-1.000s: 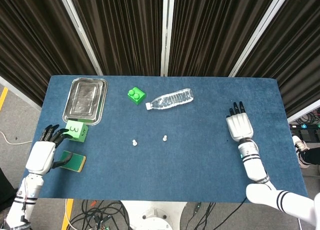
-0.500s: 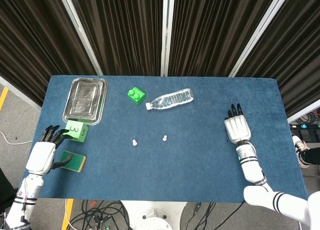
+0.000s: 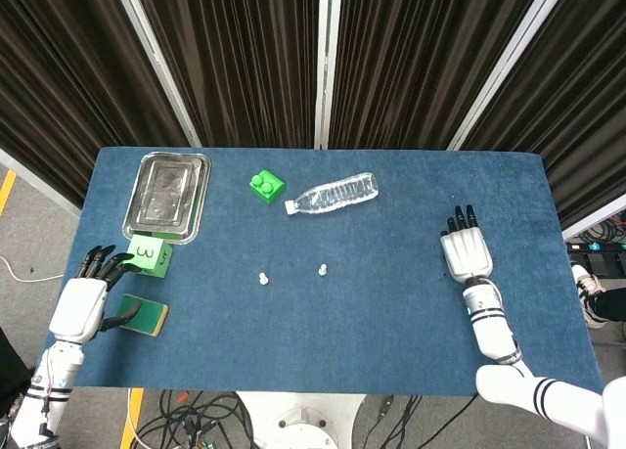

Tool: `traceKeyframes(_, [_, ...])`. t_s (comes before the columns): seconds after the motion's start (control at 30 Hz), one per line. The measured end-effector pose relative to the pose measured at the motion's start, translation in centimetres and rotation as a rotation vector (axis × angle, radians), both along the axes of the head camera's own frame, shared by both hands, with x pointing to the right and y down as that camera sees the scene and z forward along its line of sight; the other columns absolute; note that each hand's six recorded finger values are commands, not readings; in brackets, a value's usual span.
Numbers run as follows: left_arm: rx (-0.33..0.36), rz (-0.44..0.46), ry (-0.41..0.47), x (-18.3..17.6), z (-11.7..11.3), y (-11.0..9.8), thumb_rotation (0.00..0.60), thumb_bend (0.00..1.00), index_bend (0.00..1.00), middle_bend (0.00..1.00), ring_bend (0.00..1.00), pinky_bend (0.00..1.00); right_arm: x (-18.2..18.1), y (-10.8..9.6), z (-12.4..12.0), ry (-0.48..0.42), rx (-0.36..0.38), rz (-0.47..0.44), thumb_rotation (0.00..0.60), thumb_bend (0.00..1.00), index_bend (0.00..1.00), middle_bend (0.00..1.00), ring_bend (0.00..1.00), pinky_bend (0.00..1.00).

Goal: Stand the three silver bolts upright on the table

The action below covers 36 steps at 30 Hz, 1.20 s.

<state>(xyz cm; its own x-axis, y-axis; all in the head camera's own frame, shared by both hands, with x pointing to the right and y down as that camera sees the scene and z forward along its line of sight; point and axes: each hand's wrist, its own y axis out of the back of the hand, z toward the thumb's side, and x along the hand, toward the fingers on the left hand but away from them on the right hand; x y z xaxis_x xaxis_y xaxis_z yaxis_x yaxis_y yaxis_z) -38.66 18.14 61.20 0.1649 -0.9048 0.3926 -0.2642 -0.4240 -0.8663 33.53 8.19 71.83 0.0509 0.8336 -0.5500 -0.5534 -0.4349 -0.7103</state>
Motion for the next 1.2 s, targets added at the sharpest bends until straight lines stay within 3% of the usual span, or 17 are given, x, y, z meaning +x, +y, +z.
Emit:
traceKeyframes(0.2, [0.000, 0.002, 0.001, 0.0, 0.0, 0.0, 0.600, 0.27, 0.32, 0.19, 0.05, 0.00, 0.3, 0.3, 0.0, 0.001, -0.002, 0.009, 0.600, 0.35, 0.44, 0.21, 0.00, 0.00])
traceKeyframes(0.33, [0.003, 0.002, 0.001, 0.0, 0.0, 0.0, 0.600, 0.27, 0.32, 0.19, 0.05, 0.00, 0.4, 0.4, -0.2, -0.006, -0.001, 0.019, 0.600, 0.26, 0.42, 0.21, 0.00, 0.00])
traceKeyframes(0.47, [0.011, -0.008, -0.003, -0.3, -0.2, -0.2, 0.600, 0.27, 0.32, 0.19, 0.05, 0.00, 0.5, 0.4, -0.7, -0.039, 0.005, 0.044, 0.600, 0.16, 0.32, 0.20, 0.00, 0.00])
traceKeyframes(0.67, [0.042, -0.041, -0.031, -1.7, -0.8, -0.8, 0.600, 0.27, 0.32, 0.19, 0.05, 0.00, 0.8, 0.6, -3.2, -0.207, 0.047, 0.145, 0.600, 0.16, 0.22, 0.20, 0.00, 0.00])
traceKeyframes(0.93, [0.085, -0.064, -0.132, -4.2, -1.8, -0.4, 0.600, 0.27, 0.32, 0.19, 0.05, 0.00, 4.1, 2.2, -8.8, -0.541, 0.094, 0.292, 0.600, 0.19, 0.15, 0.13, 0.00, 0.00])
traceKeyframes(1.07, [0.099, -0.078, -0.166, -5.2, -2.5, 0.7, 0.600, 0.27, 0.32, 0.19, 0.05, 0.00, 6.1, 3.9, -12.0, -0.664, 0.103, 0.286, 0.600, 0.19, 0.15, 0.12, 0.00, 0.00])
traceKeyframes(1.2, [0.087, -0.099, -0.195, -6.2, -3.1, 2.2, 0.600, 0.27, 0.32, 0.19, 0.05, 0.00, 8.1, 7.0, -14.9, -0.750, 0.120, 0.273, 0.600, 0.19, 0.14, 0.12, 0.00, 0.00])
